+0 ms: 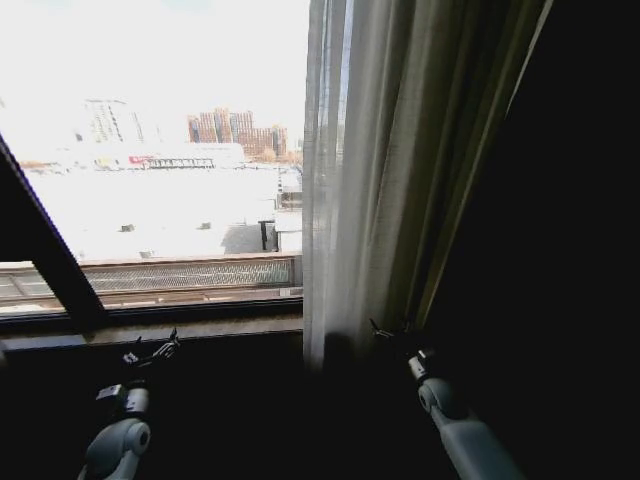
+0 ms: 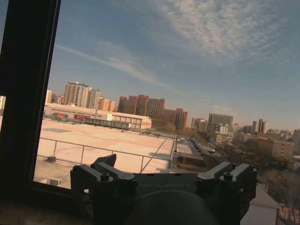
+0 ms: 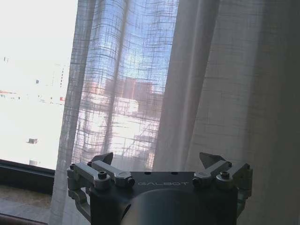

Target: Open the curtains by pulling them apart, changing their state from closed to fully open.

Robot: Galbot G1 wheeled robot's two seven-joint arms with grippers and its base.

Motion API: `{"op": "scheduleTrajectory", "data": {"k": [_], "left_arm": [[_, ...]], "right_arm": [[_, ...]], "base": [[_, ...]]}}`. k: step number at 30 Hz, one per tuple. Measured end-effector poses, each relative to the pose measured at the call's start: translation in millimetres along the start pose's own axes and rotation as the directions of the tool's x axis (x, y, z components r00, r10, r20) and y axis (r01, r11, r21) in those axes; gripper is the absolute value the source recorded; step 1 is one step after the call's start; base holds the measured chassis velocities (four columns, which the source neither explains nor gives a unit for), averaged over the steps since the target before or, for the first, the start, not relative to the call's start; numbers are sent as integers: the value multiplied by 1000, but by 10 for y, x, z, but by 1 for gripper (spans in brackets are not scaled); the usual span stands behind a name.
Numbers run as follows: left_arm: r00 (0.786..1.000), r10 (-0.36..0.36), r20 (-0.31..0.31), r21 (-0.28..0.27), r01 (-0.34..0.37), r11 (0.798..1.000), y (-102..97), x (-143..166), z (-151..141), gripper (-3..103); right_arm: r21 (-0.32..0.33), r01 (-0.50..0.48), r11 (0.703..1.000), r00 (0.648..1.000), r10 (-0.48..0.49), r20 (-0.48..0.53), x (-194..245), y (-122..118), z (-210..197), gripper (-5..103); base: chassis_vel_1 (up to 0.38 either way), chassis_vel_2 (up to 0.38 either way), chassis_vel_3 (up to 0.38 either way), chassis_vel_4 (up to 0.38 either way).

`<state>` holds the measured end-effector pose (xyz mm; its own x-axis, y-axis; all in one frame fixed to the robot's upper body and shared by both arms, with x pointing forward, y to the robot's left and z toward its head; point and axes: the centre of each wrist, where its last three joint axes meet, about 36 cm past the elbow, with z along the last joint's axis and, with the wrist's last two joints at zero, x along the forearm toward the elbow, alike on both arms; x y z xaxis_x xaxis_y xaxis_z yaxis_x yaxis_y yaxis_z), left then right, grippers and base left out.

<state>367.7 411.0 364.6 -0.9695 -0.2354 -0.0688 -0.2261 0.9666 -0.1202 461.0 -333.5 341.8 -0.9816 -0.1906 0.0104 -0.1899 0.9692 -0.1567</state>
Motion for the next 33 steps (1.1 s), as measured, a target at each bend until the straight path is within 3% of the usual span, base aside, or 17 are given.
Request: {"op": "scheduleTrajectory", "data": {"k": [10, 13, 22, 33], "left_arm": [[1000, 0, 0, 0, 0, 1000, 1, 0, -1, 100], [1000, -1, 0, 0, 1, 1000, 2, 0, -1, 100], [1000, 0, 0, 0, 0, 1000, 0, 0, 0, 100], [1000, 0, 0, 0, 0, 1000, 0, 0, 1, 100]], "right_arm": [[-12, -18, 1000, 999, 18, 41, -79, 58, 32, 100], [21, -9, 1000, 999, 8, 46, -139, 62, 52, 100], [42, -5, 999, 999, 3, 36, -390, 191, 92, 100], [37, -2, 999, 998, -1, 65, -1068, 311, -64, 100]], "base": [[336, 349, -344, -351], [218, 191, -174, -231], [29, 3, 4, -18], [-10, -11, 8, 10]]}}
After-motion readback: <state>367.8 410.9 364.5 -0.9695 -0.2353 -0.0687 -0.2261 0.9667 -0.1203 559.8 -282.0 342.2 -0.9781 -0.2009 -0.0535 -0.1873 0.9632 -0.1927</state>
